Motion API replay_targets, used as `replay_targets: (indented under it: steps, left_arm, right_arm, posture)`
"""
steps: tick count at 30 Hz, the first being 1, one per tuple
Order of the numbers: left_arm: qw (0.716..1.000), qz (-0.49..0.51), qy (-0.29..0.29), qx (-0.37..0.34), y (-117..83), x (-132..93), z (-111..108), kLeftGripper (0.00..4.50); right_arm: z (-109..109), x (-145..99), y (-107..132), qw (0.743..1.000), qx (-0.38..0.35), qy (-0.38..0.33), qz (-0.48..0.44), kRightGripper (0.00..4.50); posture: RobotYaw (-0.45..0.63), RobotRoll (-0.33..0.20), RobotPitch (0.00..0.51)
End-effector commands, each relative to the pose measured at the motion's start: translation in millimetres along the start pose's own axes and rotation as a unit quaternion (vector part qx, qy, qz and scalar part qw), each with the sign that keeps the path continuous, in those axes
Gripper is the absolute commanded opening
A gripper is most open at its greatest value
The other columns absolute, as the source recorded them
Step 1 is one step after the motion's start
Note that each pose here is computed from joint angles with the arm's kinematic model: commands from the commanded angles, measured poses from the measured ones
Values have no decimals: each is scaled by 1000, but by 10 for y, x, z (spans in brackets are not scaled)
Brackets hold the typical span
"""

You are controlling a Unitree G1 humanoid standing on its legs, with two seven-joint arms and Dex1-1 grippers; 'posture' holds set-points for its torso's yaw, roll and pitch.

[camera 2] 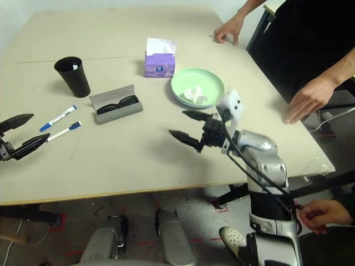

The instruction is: Organize and tidy the items on the table.

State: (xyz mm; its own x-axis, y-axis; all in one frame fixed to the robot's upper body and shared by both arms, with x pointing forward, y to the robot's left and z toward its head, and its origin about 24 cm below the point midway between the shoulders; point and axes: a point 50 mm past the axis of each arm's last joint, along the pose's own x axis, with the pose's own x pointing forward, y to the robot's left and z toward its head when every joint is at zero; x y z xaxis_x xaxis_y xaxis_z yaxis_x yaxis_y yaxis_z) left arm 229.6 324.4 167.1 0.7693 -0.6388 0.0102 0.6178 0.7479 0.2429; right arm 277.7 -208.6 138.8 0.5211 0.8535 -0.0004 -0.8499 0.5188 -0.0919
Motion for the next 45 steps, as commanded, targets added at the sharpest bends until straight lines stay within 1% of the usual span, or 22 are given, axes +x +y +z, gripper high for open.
replay_targets:
  steps: [1, 4, 8, 12, 15, 17, 19, 24, 29, 33, 45]
  left_arm:
    - [999, 13, 30, -1, 25, -78, -62, 4500]
    - [998, 33, 48, 1, 92, -58, -90, 4500]
    - [995, 49, 86, 16, 201, 29, -125, 4500]
    - [993, 58, 100, 23, 272, 147, -169, 4500]
    - [992, 58, 107, 30, 306, 248, -207, 4500]
    - [991, 59, 112, 33, 332, 329, -233, 4110]
    - [991, 57, 117, 34, 347, 407, -268, 3604]
    - [991, 53, 118, 38, 348, 660, -344, 1804]
    - [992, 71, 103, 35, 369, 917, -371, 53]
    - [991, 83, 94, 39, 358, 1135, -383, 17]
    - [992, 106, 68, 22, 329, 1592, -320, 17]
  right_arm:
    - [21, -96, -29, 1000, -14, -15, -15, 4485]
    - [16, -108, 3, 999, -41, -3, 5, 4485]
    - [91, -130, 13, 998, -61, -16, 15, 4485]
    - [116, -189, 39, 995, -94, -2, 38, 4485]
    - [100, -217, 37, 995, -97, 4, 36, 4485]
    - [79, -249, 38, 995, -96, 10, 27, 4500]
    - [62, -276, 41, 995, -95, 12, 18, 4500]
    - [77, -298, 39, 995, -96, 7, -4, 4500]
    - [87, -332, 34, 995, -98, 10, -20, 4500]
    - [106, -334, 35, 995, -99, 8, -28, 4500]
    - [151, -360, 57, 994, -101, 8, -45, 4500]
  posture:
    - [-85, 0, 181]
    - [-84, 0, 180]
    - [-89, 0, 176]
    - [-102, 0, 176]
    - [-107, 0, 176]
    - [-108, 0, 175]
    - [-118, 0, 176]
    - [-135, 0, 176]
    - [-155, 0, 175]
    - [-163, 0, 174]
    - [-192, 0, 176]
